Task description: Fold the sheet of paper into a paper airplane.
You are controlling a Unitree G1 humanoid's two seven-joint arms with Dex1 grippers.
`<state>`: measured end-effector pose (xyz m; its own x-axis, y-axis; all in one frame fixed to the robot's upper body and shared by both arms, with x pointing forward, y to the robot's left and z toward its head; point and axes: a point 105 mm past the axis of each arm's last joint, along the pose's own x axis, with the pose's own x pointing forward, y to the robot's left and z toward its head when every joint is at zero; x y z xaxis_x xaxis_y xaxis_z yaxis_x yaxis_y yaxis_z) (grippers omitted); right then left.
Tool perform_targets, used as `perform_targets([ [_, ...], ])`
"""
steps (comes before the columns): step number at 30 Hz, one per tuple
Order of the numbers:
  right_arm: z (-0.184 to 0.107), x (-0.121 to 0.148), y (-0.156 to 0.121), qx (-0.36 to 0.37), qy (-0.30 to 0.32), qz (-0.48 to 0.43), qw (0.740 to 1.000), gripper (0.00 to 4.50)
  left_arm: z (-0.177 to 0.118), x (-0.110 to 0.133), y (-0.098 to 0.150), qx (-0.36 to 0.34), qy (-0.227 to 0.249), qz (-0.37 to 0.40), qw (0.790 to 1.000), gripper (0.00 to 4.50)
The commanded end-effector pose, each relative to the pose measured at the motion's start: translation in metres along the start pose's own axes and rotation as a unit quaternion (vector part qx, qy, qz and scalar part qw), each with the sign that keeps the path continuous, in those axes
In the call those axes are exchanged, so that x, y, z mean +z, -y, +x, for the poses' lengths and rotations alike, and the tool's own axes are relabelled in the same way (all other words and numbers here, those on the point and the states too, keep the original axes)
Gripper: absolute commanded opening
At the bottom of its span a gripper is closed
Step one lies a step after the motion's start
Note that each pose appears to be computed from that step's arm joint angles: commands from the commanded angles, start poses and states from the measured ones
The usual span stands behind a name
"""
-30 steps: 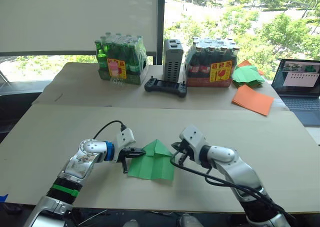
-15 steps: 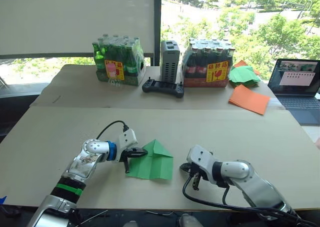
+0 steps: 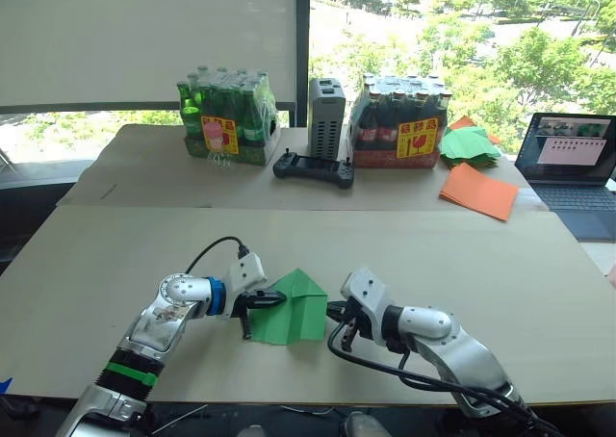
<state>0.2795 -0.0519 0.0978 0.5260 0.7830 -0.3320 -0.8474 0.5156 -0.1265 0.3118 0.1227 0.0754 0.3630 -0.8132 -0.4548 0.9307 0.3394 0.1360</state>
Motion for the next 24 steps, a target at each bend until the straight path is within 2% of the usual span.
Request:
perform_targets([
  [1,0.0,0.022,0.002,-0.001,0.04,0.0,0.999,0.0,0.003,-0.011,0.006,-0.007,-0.02,-0.017,1.0,0.02],
  [9,0.011,0.029,0.0,0.003,0.062,0.021,0.998,0.0,0.007,0.0,0.003,-0.014,-0.015,-0.006,1.0,0.02],
  [14,0.02,0.028,0.002,0.0,0.064,0.026,0.998,0.0,0.021,0.012,0.009,-0.049,-0.008,0.016,0.999,0.02],
  [19,0.03,0.028,0.006,-0.001,0.062,0.021,0.998,0.0,0.03,0.012,0.013,-0.067,-0.01,0.021,0.997,0.02],
  [24,0.043,0.035,0.002,0.008,0.068,0.014,0.998,0.0,0.019,0.005,0.005,-0.043,-0.015,0.003,0.999,0.02],
])
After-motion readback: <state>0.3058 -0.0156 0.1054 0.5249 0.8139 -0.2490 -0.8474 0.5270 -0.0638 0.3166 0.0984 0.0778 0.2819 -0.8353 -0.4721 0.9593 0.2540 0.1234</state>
